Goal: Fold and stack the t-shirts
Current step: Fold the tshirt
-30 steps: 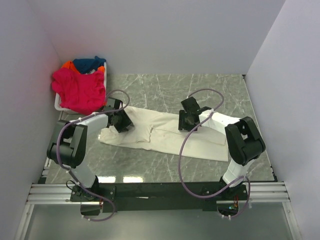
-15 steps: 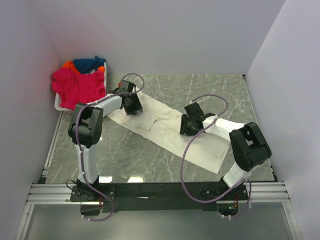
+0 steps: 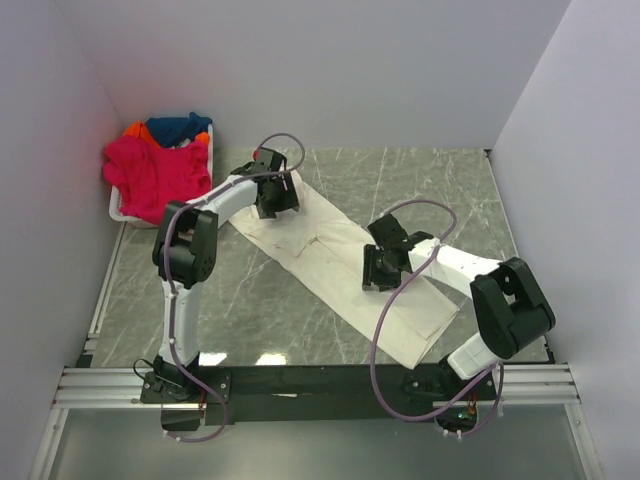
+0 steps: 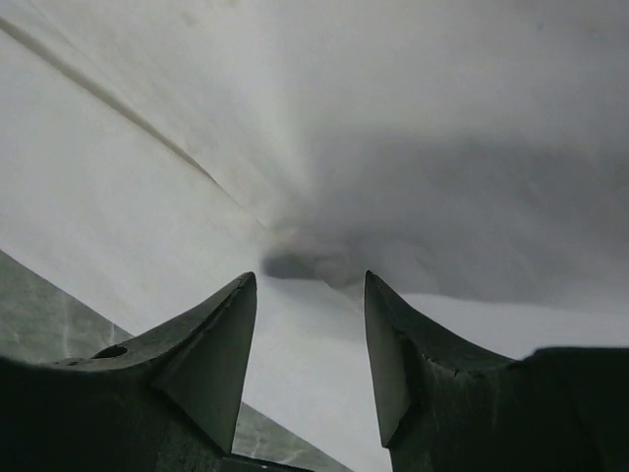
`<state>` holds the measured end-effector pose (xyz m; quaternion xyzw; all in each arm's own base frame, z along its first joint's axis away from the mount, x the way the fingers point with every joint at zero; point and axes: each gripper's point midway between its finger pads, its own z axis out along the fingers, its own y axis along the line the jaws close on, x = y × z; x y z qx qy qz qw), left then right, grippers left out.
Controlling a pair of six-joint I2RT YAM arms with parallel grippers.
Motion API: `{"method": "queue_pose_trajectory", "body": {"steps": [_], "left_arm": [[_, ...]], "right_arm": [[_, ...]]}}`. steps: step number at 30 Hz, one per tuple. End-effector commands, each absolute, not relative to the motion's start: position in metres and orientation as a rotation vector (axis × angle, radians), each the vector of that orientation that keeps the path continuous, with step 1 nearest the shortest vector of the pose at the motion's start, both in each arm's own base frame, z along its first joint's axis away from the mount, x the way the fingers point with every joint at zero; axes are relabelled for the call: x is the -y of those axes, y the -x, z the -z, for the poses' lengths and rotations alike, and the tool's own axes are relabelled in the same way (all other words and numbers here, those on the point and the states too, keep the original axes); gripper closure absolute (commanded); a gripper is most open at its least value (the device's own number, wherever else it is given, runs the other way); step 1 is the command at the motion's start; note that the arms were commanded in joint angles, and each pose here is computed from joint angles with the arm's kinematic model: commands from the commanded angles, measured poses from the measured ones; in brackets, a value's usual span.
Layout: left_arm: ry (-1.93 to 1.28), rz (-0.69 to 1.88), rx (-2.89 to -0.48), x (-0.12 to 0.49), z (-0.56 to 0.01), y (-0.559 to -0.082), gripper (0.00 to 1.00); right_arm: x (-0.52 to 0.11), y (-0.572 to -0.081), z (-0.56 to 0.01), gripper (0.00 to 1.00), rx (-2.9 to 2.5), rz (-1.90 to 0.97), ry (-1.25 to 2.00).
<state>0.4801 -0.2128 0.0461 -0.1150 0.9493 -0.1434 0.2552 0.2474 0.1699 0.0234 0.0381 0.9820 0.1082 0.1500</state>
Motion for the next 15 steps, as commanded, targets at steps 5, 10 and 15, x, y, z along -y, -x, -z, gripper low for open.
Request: {"method": "queue_pose_trajectory", "body": {"steps": [5, 10, 15], "left_arm": [[0.397, 0.470, -2.410, 0.211, -0.130, -0.478, 0.24], [0.475, 0.479, -2.457, 0.204, -0.104, -0.449, 0.24], [0.524, 0.494, -2.538, 0.206, -0.066, -0.432, 0.24]], "right_arm": [[-0.158, -0.244, -0.039, 0.45, -2.803, -0.242, -0.038], [-0.157, -0.244, -0.031, 0.45, -2.796, -0.240, -0.041], [-0.159, -0.248, -0.025, 0.45, -2.799, -0.232, -0.033]]}}
